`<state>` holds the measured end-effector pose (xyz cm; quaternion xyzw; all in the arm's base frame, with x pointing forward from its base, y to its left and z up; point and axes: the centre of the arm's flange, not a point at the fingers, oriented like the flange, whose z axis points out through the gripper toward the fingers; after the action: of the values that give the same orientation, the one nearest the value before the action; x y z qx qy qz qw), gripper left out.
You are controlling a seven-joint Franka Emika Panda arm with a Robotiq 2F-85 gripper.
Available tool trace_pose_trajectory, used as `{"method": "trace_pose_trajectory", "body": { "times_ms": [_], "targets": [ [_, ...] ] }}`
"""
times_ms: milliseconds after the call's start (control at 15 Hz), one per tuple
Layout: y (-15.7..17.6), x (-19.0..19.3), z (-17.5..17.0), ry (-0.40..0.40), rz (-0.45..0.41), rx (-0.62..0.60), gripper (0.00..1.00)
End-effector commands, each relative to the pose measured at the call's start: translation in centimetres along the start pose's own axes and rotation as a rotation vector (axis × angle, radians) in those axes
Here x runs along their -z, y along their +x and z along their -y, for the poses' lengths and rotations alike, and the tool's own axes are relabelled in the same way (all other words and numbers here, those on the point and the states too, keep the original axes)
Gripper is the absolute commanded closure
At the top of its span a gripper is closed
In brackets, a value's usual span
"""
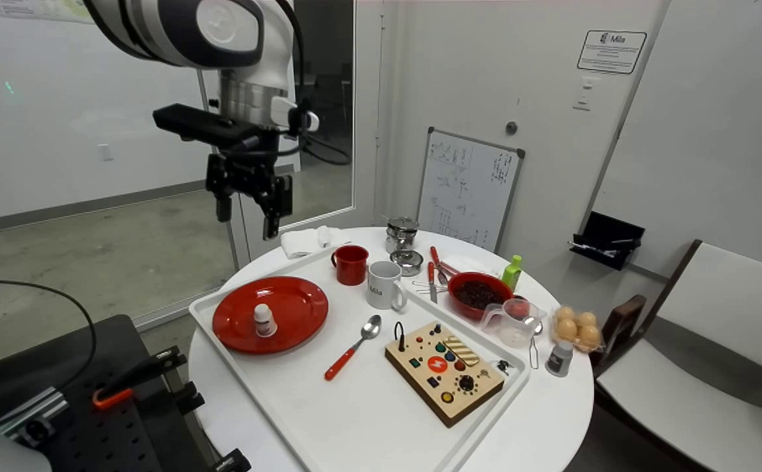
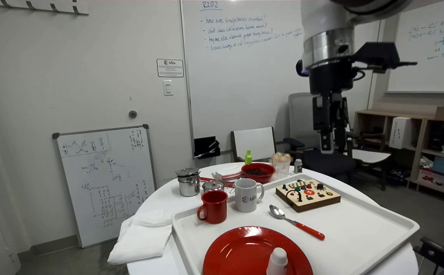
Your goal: Place the spoon inside the white mug
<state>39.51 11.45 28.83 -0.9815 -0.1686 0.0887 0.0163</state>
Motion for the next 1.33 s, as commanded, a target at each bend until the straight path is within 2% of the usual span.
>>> {"method": "trace_pose_trajectory", "body": {
  "times_ms": [0,333,533,600,733,1000,1133,1267],
  "targets": [
    [4.4,-5.2,-4.1,0.051,0.054,0.054,0.0],
    [7.7,-10.9,-9.0,0.109,0.158,0.0,0.0],
    [9.1,-12.5,-10.2,0.175,0.229,-0.034,0.0],
    [6.4,-12.0,-9.4,0.125,0.187,-0.036,0.0],
    [7.4,-12.8,-10.0,0.146,0.217,-0.041,0.0],
    [7.9,-12.8,-9.9,0.152,0.225,-0.038,0.0],
    [9.1,-14.0,-10.1,0.124,0.235,-0.05,0.0],
    [10.1,-15.1,-10.3,0.077,0.197,-0.057,0.0]
  ]
}}
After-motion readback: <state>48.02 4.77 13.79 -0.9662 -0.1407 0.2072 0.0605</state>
